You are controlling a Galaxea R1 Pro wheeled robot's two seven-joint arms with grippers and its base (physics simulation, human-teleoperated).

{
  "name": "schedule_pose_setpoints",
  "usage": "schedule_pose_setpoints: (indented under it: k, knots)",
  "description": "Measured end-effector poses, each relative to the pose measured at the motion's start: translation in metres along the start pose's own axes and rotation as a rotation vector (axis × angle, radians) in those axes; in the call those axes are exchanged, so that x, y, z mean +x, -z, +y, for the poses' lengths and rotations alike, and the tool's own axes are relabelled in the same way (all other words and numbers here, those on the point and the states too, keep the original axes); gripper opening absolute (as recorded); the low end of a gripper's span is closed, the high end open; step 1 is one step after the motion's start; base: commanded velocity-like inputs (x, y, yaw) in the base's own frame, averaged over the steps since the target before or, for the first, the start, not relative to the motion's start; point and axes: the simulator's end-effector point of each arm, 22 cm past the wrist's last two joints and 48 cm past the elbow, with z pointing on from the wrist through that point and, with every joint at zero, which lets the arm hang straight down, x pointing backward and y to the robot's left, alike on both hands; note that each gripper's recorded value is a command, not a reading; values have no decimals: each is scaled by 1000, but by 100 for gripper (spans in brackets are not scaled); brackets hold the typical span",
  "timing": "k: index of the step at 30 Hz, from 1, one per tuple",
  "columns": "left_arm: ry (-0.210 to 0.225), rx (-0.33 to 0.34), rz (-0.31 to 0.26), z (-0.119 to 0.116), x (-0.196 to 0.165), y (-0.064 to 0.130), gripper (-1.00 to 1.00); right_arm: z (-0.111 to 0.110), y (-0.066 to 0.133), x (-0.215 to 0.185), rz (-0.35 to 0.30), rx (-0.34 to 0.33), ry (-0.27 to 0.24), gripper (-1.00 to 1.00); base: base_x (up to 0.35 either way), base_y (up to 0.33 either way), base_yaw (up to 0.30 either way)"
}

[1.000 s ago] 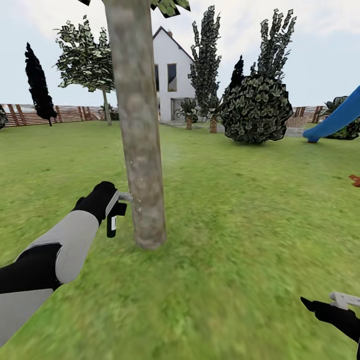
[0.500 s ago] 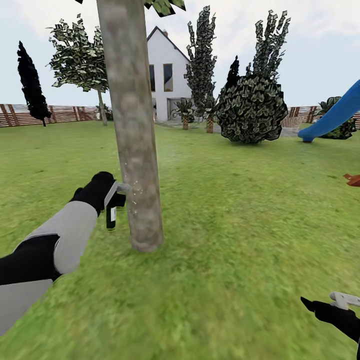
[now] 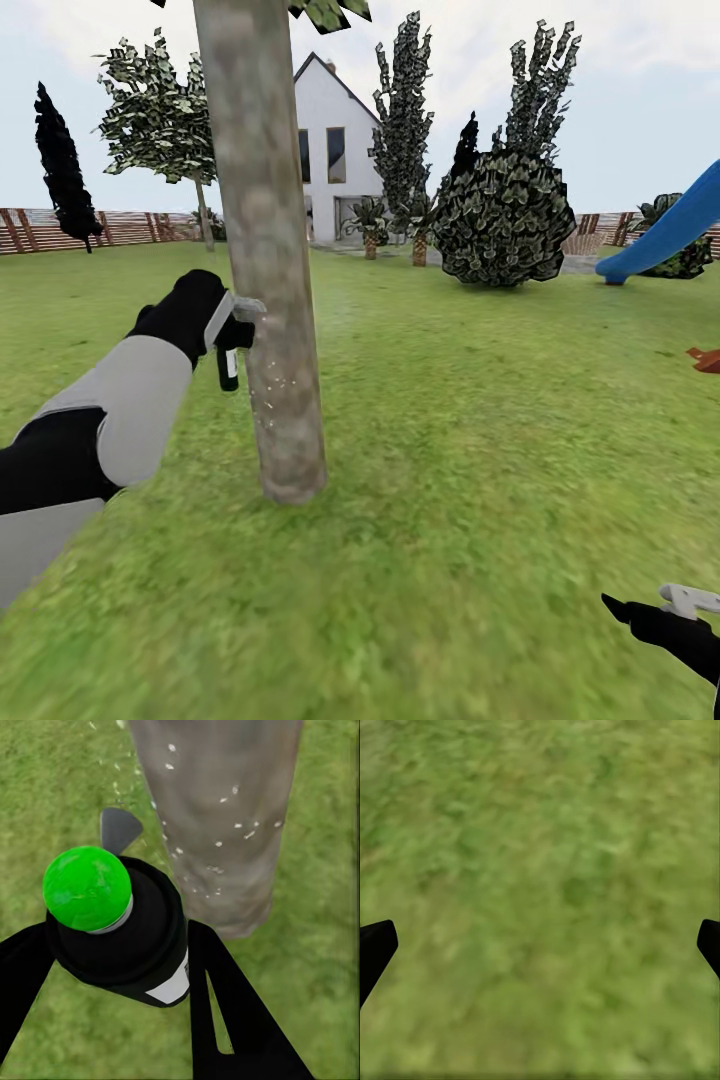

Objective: In the garden, pick up the pesticide atomizer on the floor and spray pesticide onto both trees until each tree trunk is fully covered.

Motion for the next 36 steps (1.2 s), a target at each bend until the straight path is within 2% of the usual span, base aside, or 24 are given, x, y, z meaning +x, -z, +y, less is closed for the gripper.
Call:
schedule_pose_setpoints:
  k: [7, 14, 23, 26, 28, 32, 36]
  knots:
    - [9, -3, -78, 5, -47, 33, -100, 0, 0, 0, 0, 0, 0, 100, 0, 0, 0]
    - [15, -5, -117, 11, -74, 55, -100, 0, 0, 0, 1, 0, 0, 100, 0, 0, 0]
    - [-40, 30, 65, -15, -7, 12, -100, 0, 0, 0, 1, 0, 0, 100, 0, 0, 0]
    - [-75, 52, 176, -29, 40, -10, -100, 0, 0, 0, 1, 0, 0, 100, 0, 0, 0]
    - [-86, 56, 217, -32, 65, -23, -100, 0, 0, 0, 1, 0, 0, 100, 0, 0, 0]
    - [-100, 67, 247, -44, 116, -56, -100, 0, 0, 0, 1, 0, 0, 100, 0, 0, 0]
    - [-102, 81, 258, -53, 155, -79, -100, 0, 0, 0, 1, 0, 0, 100, 0, 0, 0]
